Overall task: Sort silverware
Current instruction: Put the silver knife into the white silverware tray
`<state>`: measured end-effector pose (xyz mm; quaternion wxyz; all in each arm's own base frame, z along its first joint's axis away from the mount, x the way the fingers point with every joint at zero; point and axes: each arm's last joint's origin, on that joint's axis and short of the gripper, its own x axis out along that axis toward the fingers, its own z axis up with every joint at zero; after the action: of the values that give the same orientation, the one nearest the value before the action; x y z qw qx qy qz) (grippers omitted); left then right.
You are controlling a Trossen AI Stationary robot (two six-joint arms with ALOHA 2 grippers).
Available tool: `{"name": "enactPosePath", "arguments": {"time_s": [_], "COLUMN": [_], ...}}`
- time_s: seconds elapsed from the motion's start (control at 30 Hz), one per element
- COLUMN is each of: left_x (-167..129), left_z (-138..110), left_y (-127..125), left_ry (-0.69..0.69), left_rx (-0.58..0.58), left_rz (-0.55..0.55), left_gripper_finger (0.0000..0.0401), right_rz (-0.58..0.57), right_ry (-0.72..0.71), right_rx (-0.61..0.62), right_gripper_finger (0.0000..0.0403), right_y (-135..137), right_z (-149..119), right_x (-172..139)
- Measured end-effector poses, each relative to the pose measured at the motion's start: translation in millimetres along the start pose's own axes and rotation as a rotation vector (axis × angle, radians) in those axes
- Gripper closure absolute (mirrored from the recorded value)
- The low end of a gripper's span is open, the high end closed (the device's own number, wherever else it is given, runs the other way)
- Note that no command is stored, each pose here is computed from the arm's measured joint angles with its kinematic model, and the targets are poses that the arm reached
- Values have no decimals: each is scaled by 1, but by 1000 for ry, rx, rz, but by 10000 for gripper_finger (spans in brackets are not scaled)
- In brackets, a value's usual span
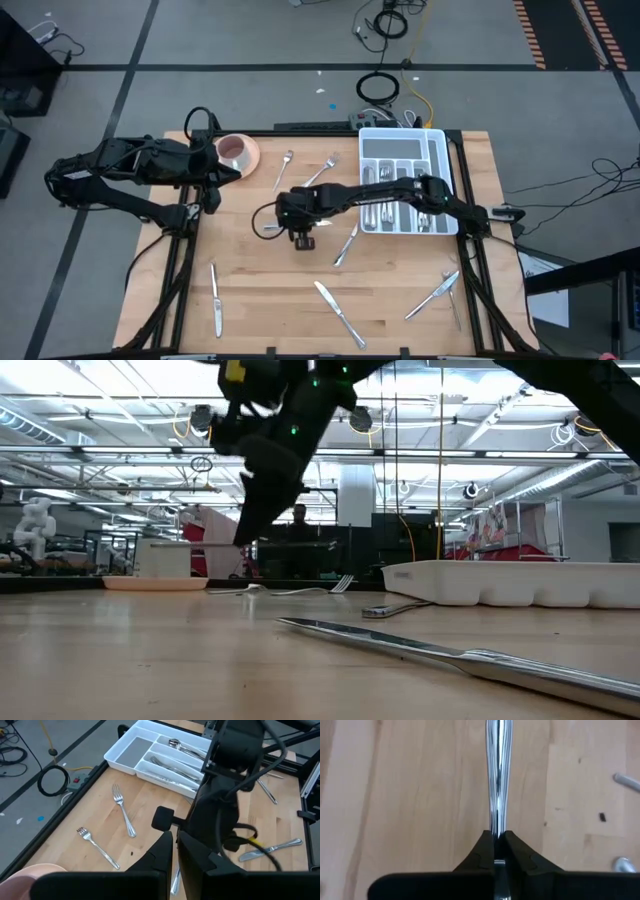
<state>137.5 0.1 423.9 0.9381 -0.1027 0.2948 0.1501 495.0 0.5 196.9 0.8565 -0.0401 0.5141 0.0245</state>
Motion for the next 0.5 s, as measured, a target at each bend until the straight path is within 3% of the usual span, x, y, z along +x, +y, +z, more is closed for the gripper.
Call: {"name": "enactPosePath", "arguments": {"time_s": [0.5], "left_x": [0], "left_z": [0], "left_y": [0], "left_ry": [0], "left_rx": [0], "left_rz": [0], "left_gripper_finger": [367], "right_rz": [28], "right_ry": [379], "right_rx": [-388], "right_gripper_finger": [403], "right_y": [-6], "right_z": [-9], "right_x": [-67]}}
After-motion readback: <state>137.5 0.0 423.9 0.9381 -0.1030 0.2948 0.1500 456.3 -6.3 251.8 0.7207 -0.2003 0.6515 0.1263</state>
